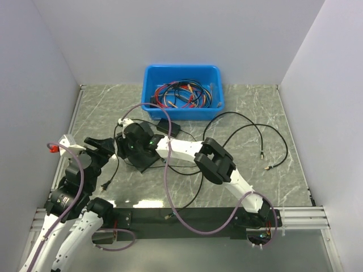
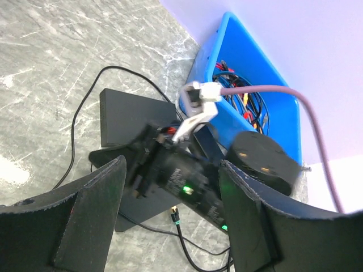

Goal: Insert the plug into the switch port

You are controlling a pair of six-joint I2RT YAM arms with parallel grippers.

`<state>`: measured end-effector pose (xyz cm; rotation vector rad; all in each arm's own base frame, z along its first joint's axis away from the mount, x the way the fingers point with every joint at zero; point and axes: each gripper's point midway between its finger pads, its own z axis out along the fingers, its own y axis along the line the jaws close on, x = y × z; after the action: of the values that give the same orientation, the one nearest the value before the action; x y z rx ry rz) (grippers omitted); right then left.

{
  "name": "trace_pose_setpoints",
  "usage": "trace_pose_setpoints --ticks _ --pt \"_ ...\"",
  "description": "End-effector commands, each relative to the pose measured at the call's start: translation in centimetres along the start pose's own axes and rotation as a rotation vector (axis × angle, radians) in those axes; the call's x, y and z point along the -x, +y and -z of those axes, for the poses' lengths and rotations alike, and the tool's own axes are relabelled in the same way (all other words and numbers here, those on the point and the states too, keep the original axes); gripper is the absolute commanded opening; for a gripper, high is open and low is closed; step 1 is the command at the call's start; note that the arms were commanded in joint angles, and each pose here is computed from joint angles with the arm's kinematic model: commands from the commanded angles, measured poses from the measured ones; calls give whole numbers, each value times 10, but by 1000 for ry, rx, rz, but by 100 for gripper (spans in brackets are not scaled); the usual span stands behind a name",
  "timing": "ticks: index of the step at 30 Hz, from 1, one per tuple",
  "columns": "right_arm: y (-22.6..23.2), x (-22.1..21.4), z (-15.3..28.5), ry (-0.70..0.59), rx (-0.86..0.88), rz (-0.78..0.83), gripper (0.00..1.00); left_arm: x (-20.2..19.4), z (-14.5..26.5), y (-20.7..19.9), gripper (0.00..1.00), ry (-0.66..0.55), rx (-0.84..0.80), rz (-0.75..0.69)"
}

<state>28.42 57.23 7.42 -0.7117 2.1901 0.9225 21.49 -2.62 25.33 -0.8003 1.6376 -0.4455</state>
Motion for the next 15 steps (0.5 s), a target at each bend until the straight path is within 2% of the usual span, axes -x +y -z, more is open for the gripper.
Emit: trace_pose_setpoints --ticks 1,10,12,13,15 --pt "-6 -4 -10 26 -27 -12 54 5 3 -1 73 -16 -9 -14" --pt "-51 -20 -10 84 -215 -7 53 4 3 -3 72 -11 -20 -24" --pt "-68 -32 -1 105 -268 -14 52 4 2 -3 72 -9 -22 -24" --pt "-87 -53 5 148 -304 -34 52 3 2 -3 72 -6 -21 -25" --pt "-92 -49 19 124 -305 -50 51 2 2 -3 72 -6 -21 -27"
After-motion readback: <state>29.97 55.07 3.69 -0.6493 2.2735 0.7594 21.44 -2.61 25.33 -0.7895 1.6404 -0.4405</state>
